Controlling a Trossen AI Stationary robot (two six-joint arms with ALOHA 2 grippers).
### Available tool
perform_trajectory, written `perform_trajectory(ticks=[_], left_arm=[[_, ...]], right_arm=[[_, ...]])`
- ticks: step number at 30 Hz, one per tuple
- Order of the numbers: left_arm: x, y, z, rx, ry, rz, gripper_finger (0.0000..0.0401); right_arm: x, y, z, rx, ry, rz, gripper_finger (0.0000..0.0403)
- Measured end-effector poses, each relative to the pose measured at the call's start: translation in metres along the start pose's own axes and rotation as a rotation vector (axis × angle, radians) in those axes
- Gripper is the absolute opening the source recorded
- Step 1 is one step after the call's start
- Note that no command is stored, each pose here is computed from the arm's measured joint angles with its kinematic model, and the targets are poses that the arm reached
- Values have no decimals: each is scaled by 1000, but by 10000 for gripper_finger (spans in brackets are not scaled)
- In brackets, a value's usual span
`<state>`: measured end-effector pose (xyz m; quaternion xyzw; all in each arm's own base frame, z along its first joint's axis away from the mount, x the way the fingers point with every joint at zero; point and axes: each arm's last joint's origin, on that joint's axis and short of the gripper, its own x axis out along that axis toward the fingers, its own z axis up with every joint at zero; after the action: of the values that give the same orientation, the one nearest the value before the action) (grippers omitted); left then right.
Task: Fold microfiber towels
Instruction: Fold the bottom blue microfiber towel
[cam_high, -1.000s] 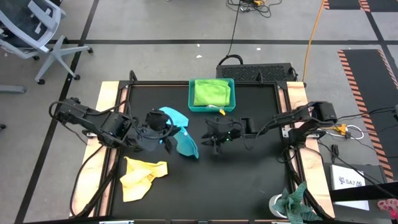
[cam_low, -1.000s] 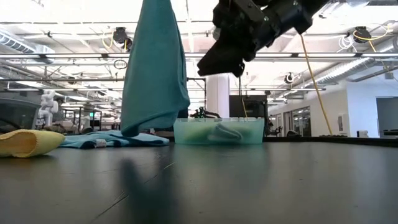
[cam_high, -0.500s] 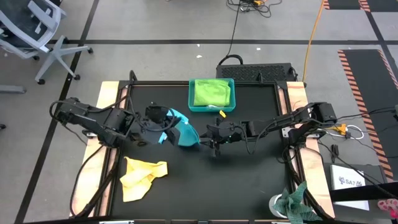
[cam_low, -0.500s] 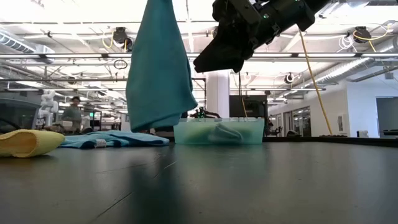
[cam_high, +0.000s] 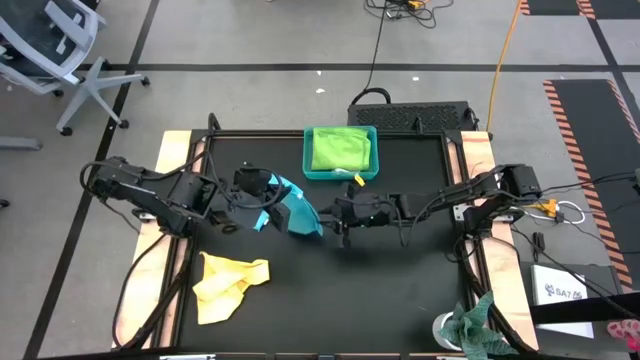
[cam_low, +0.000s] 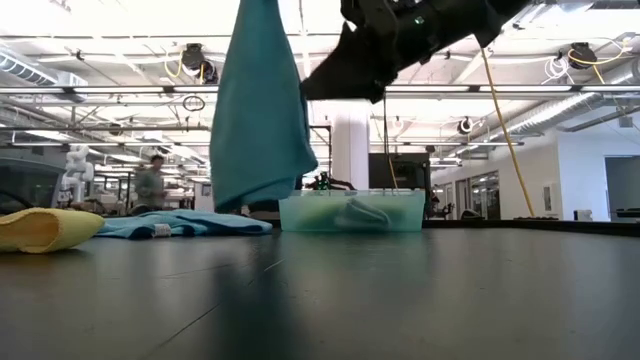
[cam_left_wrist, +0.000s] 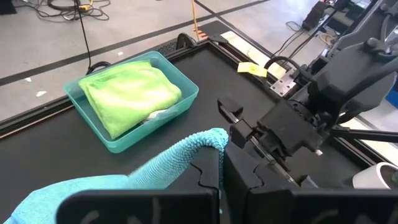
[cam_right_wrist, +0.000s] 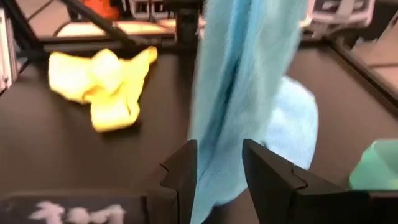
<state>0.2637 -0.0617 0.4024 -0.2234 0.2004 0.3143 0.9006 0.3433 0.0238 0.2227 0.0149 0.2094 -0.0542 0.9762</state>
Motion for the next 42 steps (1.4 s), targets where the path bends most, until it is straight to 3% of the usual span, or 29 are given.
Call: perform_trajectory(ticks=[16, 31, 42], left_arm=[[0, -7, 5, 0, -16, -79, 5], [-3, -10, 2, -4, 14, -121, 6], [-3, -10, 1, -9, 39, -137, 3]], right_arm=[[2, -15, 3, -68, -15, -75, 118], [2, -31, -14, -210, 171, -99, 118], [-17, -33, 3, -278, 118, -105, 118]])
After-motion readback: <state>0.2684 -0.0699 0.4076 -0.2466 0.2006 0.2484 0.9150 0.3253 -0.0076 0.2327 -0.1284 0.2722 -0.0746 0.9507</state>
